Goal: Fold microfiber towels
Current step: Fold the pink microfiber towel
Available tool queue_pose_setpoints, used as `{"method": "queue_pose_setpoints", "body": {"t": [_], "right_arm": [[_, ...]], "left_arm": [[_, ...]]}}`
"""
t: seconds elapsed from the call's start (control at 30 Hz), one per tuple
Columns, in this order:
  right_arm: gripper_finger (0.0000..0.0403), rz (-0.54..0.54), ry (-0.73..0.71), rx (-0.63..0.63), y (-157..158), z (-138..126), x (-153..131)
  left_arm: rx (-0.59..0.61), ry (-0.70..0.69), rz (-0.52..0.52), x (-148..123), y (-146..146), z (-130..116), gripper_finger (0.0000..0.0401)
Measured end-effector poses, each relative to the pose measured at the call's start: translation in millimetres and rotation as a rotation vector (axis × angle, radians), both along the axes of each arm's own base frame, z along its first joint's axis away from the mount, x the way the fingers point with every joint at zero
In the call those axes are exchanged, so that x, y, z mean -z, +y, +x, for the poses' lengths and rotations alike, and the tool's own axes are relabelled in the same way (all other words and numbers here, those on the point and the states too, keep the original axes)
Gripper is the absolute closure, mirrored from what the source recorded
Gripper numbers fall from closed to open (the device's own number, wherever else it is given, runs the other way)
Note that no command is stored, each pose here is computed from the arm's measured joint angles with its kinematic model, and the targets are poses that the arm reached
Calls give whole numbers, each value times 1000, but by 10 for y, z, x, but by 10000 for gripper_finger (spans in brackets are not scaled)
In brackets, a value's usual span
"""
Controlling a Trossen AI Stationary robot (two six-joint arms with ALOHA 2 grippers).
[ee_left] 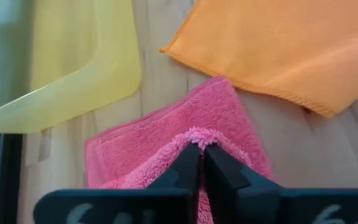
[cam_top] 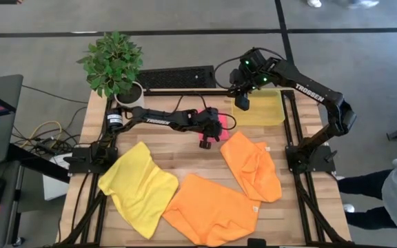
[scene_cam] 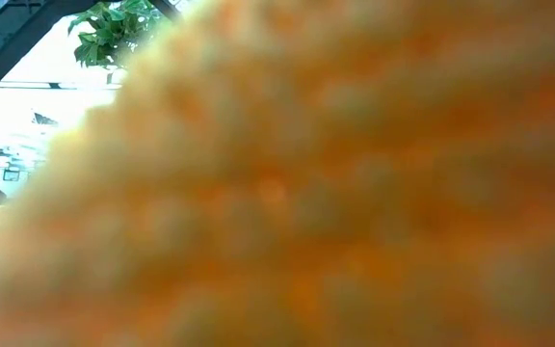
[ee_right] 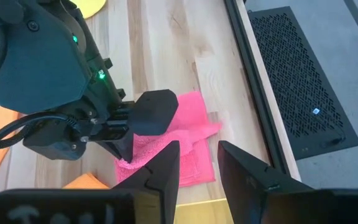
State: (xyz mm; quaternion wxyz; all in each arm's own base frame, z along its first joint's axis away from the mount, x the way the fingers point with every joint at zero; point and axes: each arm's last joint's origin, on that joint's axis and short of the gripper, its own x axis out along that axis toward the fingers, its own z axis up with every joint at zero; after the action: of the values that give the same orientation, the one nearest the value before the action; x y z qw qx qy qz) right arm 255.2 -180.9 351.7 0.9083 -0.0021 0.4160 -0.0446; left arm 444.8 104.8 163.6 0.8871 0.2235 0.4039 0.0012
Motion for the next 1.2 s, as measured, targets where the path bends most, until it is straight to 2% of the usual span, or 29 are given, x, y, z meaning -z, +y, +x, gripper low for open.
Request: {"method": "queue_pose_setpoints", "body": {"t": [0.33,0.47,0.63,0.97,1.13,1.2], "right_arm": [[269,1,0,1,-1,1,1],[269,1,0,1,-1,0,1],[269,3,3,6,-12,-10,4],[269,6,7,6,-10,-13,7],[269,2,8,0,-10,-13,7],[269,0,8,-1,-10,-12,7]], "left_arm": [[1,-3,6,-4,1,2,286],[-16,8,42,-2,-28,6,262],[-34,48,62,-132,-29,35,254],[162,-6,155,-210,-97,111,253],[170,7,198,-209,-83,109,253],[219,1,211,-214,-89,115,255]]}}
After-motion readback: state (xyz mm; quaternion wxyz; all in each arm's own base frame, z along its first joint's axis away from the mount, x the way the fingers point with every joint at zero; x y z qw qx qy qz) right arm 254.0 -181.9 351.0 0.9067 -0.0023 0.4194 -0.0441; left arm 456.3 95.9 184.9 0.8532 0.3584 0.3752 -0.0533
